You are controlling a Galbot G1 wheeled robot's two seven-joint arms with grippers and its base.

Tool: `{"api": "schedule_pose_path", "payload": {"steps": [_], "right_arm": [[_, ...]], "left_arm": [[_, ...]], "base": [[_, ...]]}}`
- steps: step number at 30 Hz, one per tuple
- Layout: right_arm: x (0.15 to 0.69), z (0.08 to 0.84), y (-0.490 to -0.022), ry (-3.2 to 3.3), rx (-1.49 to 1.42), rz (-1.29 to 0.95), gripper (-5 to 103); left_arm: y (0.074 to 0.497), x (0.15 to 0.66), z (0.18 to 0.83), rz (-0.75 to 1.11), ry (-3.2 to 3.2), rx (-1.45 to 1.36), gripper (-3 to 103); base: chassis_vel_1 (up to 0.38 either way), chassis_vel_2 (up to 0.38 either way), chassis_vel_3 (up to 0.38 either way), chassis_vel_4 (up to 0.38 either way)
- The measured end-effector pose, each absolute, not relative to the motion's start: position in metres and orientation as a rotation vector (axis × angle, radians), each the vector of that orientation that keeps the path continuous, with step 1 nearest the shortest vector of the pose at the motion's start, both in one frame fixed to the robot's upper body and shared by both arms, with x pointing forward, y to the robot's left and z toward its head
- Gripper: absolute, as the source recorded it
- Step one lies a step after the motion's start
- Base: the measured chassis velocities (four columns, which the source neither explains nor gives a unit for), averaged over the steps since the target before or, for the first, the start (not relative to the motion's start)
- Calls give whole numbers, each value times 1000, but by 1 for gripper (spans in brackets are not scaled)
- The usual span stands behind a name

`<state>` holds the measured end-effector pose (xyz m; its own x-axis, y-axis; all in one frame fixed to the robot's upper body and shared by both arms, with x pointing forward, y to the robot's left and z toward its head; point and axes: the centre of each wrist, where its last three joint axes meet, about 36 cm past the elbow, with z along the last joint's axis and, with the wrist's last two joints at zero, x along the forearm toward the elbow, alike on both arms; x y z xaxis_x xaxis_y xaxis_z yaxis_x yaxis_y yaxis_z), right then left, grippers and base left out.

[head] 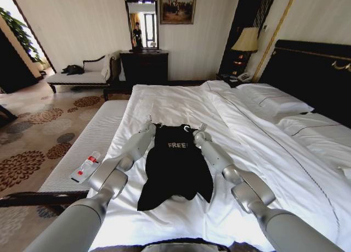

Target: Fold the clothes on the bed.

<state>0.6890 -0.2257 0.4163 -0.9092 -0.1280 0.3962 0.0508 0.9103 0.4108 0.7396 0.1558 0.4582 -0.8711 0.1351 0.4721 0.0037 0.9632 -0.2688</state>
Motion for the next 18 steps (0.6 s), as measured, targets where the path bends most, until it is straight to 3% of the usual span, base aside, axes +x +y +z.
{"api": "schedule_pose_path", "payload": {"steps": [2, 4, 5, 8, 16, 18], "right_arm": [[666, 421, -251, -2640, 32, -609, 89], [657, 423, -265, -2641, 16, -609, 89], [648, 425, -277, -2643, -1, -609, 95], [596, 451, -322, -2675, -25, -604, 100], [513, 458, -345, -2678, -21, -584, 100], [474, 458, -353, -2672, -28, -592, 100]], "left_arm": [[171, 727, 466, 381, -2635, -68, 76], [179, 720, 470, 392, -2645, -62, 81], [186, 714, 472, 398, -2655, -64, 81], [222, 668, 481, 412, -2719, -97, 96], [261, 580, 477, 539, -2710, -144, 100], [291, 540, 471, 526, -2722, -137, 100]], "base": [[0, 0, 0, 0], [0, 0, 0, 0], [0, 0, 0, 0], [0, 0, 0, 0], [0, 0, 0, 0], [0, 0, 0, 0]]}}
